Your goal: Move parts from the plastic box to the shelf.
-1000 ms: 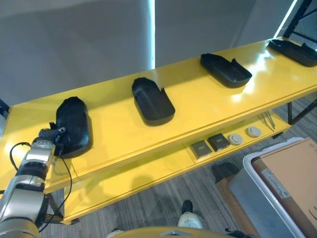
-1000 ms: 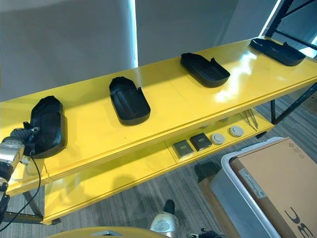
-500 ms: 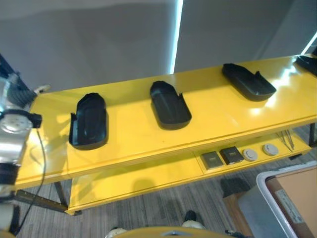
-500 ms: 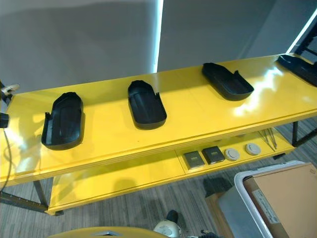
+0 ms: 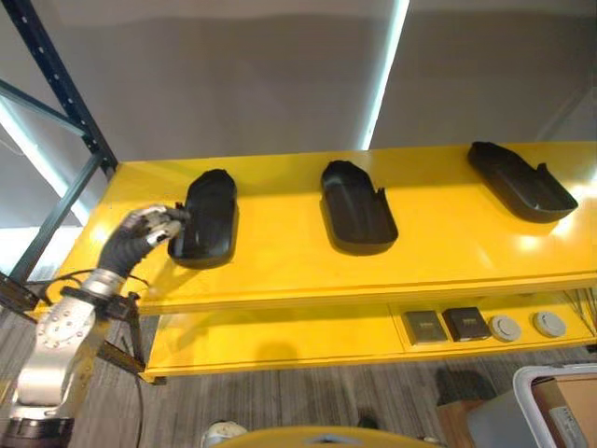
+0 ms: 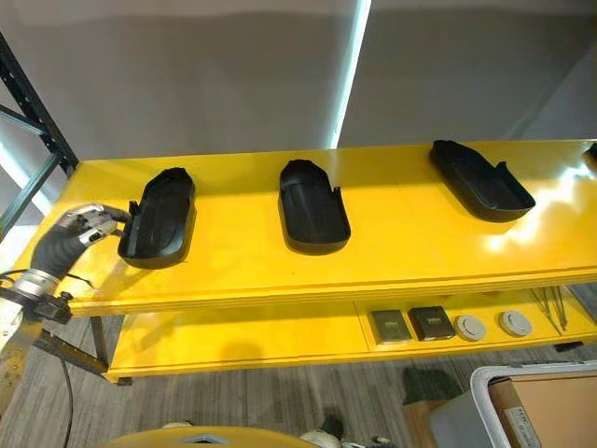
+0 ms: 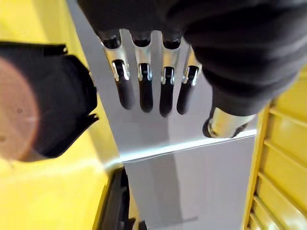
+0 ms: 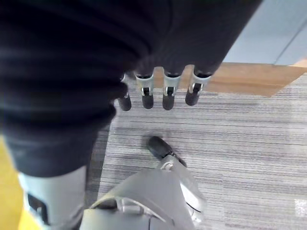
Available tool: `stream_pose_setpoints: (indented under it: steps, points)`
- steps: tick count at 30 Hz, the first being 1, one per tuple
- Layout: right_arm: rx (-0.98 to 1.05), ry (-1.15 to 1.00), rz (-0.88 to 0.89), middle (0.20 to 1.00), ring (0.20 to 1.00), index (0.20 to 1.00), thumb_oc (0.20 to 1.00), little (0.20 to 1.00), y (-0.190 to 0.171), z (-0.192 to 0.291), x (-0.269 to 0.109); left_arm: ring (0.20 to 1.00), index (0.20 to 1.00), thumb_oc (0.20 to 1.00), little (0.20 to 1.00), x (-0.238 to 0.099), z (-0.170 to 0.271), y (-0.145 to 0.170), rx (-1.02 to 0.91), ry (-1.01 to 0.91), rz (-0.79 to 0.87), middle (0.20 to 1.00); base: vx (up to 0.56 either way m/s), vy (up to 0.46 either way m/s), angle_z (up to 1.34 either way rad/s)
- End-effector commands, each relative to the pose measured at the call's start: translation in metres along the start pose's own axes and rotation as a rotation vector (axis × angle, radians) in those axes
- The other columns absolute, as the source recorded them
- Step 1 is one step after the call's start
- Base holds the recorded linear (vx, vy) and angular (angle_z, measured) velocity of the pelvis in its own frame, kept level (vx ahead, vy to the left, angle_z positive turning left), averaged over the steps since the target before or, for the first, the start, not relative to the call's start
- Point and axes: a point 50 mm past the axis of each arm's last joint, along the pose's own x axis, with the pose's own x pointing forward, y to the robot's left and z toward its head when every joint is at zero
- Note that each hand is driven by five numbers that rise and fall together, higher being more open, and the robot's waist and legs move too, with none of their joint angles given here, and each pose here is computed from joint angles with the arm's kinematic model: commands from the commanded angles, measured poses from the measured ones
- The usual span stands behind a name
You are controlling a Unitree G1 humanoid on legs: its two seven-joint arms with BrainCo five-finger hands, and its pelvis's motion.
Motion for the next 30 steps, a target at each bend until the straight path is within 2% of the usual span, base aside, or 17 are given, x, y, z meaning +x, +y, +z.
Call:
stream_pose_setpoints:
  steps: [1, 10, 13, 23, 30]
  points:
    - [0.012, -0.041, 0.026, 1.000, 1.000, 1.000, 1.000, 1.000, 0.012, 0.012, 0.002, 0.200, 0.200, 0.200, 0.200, 0.010, 0.020, 0.002, 0.037, -0.127, 0.030, 0.200, -0.03, -0.025, -0.08]
    - [-0.035, -0.011, 0.012, 1.000, 1.000, 1.000, 1.000, 1.000, 0.004, 0.004, 0.002, 0.200, 0.200, 0.200, 0.200, 0.021, -0.018, 0.003, -0.003, -0.001, 0.148, 0.200, -0.01, -0.012, -0.07]
    - [-0.033, 0.001, 0.005, 1.000, 1.000, 1.000, 1.000, 1.000, 0.001, 0.000, 0.002, 0.200, 0.200, 0.200, 0.200, 0.026, -0.029, 0.003, -0.093, 0.026, 0.193, 0.200, 0.01, -0.004, -0.05]
    - [-0.046, -0.015, 0.005, 1.000, 1.000, 1.000, 1.000, 1.000, -0.002, -0.001, 0.000, 0.200, 0.200, 0.200, 0.200, 0.025, -0.043, -0.008, -0.172, 0.078, 0.151, 0.200, 0.00, -0.001, -0.01]
    - [-0.059, -0.018, 0.008, 1.000, 1.000, 1.000, 1.000, 1.000, -0.003, 0.002, -0.001, 0.200, 0.200, 0.200, 0.200, 0.025, -0.065, -0.003, -0.177, 0.152, 0.250, 0.200, 0.01, 0.001, -0.02]
